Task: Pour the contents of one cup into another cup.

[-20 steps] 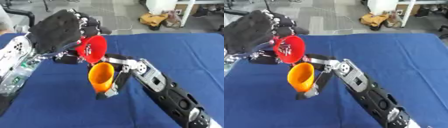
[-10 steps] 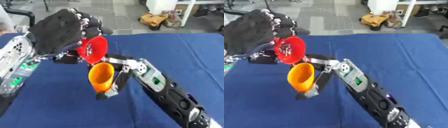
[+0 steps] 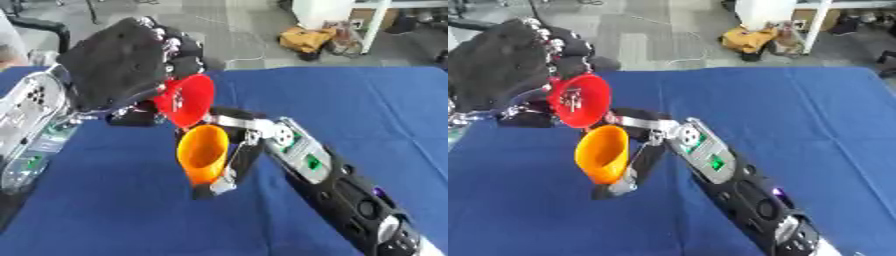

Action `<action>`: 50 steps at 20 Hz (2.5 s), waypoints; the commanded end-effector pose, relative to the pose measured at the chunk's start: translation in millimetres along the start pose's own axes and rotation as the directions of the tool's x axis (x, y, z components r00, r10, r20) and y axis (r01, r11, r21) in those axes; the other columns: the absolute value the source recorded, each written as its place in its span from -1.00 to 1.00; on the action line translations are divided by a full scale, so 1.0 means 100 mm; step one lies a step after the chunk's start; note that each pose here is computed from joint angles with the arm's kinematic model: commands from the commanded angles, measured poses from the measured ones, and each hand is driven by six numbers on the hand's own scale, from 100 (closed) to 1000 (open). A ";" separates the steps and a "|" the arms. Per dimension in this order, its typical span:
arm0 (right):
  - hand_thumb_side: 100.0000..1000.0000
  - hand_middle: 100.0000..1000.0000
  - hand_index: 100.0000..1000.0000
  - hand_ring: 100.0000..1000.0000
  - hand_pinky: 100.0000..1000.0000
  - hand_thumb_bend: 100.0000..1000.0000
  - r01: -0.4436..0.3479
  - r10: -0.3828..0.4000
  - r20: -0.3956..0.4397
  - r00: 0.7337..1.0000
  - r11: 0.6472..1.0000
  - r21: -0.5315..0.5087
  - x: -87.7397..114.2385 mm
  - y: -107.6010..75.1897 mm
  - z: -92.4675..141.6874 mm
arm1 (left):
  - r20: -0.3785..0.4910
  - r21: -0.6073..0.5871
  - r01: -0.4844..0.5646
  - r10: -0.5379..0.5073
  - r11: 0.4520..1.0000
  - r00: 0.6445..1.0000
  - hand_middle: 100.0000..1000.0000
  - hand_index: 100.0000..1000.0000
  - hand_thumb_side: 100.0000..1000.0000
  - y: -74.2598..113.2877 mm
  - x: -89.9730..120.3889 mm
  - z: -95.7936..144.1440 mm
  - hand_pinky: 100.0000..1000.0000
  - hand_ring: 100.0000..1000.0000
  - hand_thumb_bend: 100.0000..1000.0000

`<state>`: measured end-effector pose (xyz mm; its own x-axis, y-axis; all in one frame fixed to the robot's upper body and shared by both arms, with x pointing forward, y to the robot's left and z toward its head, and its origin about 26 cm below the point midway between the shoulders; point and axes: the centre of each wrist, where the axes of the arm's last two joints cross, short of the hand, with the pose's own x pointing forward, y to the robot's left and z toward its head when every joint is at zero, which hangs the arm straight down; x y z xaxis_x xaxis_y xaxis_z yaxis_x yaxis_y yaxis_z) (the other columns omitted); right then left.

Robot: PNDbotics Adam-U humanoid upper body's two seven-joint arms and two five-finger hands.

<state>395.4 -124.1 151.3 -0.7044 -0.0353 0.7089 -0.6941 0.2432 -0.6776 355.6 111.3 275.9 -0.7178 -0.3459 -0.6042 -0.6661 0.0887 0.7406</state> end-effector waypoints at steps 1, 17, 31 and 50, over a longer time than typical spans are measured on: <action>-0.88 -0.59 -0.25 -0.28 -0.75 -0.61 -0.023 0.023 0.015 1.000 1.000 -0.005 0.08 -0.09 0.00 | 0.000 0.004 0.042 -0.042 0.999 0.999 -0.41 0.62 -1.00 0.07 -0.06 0.00 -0.65 -0.42 -0.05; -0.88 -0.59 -0.26 -0.28 -0.76 -0.61 -0.019 0.019 0.016 1.000 1.000 -0.005 0.07 -0.08 -0.01 | 0.029 -0.023 0.073 -0.072 0.997 0.997 -0.41 0.62 -1.00 0.00 -0.02 -0.02 -0.61 -0.41 -0.04; -0.88 -0.59 -0.26 -0.28 -0.76 -0.60 -0.017 0.017 0.016 1.000 1.000 -0.005 0.07 -0.08 -0.01 | 0.066 -0.040 0.119 -0.116 0.992 0.991 -0.40 0.63 -1.00 0.01 0.01 -0.05 -0.57 -0.39 -0.02; -0.88 -0.59 -0.27 -0.28 -0.77 -0.60 -0.016 0.016 0.018 1.000 1.000 -0.002 0.08 -0.08 -0.01 | 0.063 -0.040 0.148 -0.145 0.988 0.987 -0.41 0.63 -1.00 0.04 0.01 -0.05 -0.56 -0.39 -0.02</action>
<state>395.1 -125.1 148.9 -0.6946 -0.0316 0.7187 -0.7035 0.2390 -0.6693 355.3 105.8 269.3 -0.6492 -0.2909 -0.7028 -0.7340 -0.0028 0.6791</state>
